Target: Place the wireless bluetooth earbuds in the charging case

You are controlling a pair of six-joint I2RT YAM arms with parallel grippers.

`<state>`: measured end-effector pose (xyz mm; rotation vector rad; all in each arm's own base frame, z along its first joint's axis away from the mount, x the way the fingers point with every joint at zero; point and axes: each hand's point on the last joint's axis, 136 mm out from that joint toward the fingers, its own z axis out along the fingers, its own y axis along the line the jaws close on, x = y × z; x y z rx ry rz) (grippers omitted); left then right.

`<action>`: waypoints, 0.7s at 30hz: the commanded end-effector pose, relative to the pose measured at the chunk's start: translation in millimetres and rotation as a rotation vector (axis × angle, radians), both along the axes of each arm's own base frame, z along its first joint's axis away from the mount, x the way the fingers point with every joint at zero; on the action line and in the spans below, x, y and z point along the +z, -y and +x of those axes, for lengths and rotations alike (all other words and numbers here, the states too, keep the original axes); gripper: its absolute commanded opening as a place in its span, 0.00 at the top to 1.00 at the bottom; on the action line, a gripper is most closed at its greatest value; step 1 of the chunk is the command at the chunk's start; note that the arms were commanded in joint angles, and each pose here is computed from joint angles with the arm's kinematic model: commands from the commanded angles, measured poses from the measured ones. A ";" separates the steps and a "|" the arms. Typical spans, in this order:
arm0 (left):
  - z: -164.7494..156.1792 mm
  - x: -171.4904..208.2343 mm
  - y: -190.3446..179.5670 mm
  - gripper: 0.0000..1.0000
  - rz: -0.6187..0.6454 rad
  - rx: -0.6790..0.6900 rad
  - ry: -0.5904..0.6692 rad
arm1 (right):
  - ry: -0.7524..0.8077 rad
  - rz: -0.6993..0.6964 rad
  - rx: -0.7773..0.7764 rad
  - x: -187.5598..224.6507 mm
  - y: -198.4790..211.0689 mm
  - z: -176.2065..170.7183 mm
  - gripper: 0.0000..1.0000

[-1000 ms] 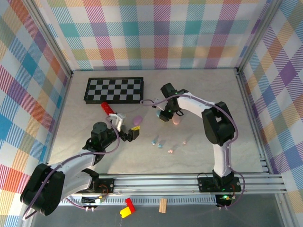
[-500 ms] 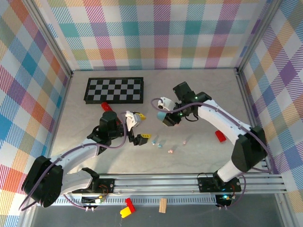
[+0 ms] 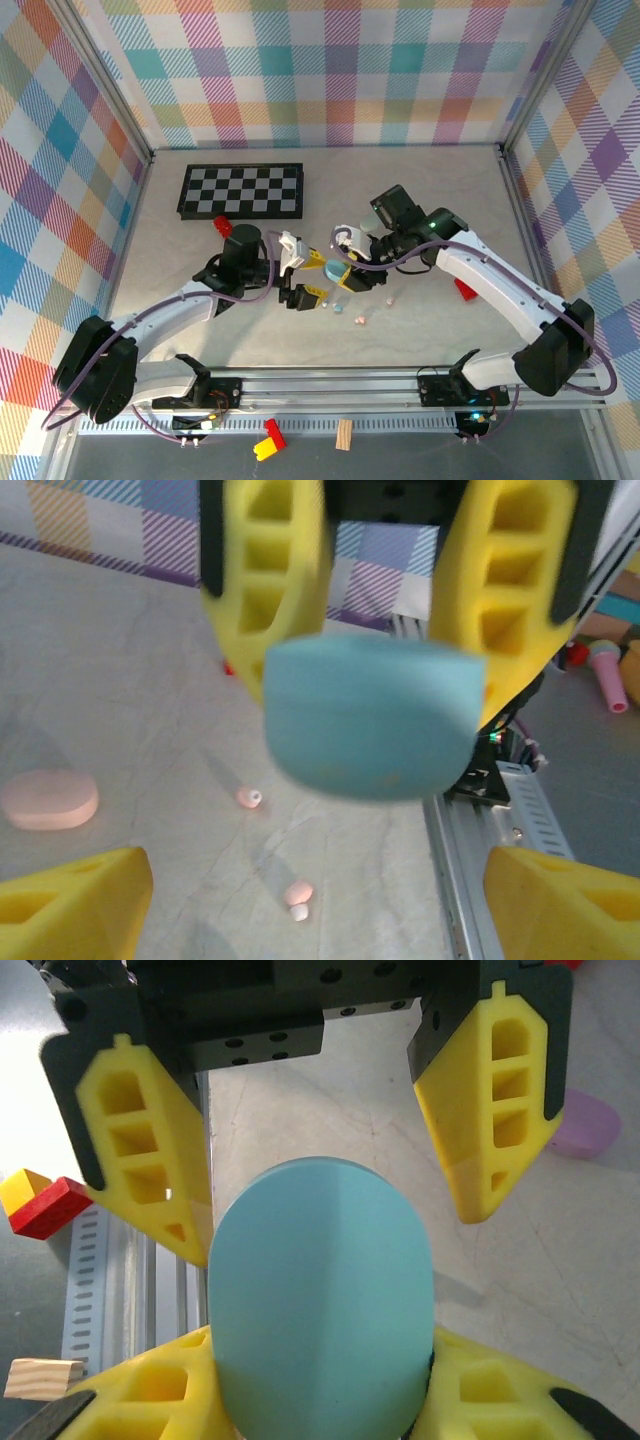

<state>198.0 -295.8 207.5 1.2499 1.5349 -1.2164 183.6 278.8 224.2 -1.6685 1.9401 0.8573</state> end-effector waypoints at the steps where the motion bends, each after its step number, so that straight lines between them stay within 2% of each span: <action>1: -11.4 12.8 6.1 0.17 -0.039 -0.073 -0.048 | 0.010 0.024 0.052 7.3 -7.4 -3.3 0.67; 5: -12.0 16.1 8.8 0.20 -0.059 -0.081 -0.036 | 0.006 0.028 0.058 4.7 -12.4 -0.4 0.67; 21: -13.2 19.1 12.8 0.47 -0.080 -0.106 -0.018 | -0.014 0.002 0.070 -7.9 -18.8 5.6 0.67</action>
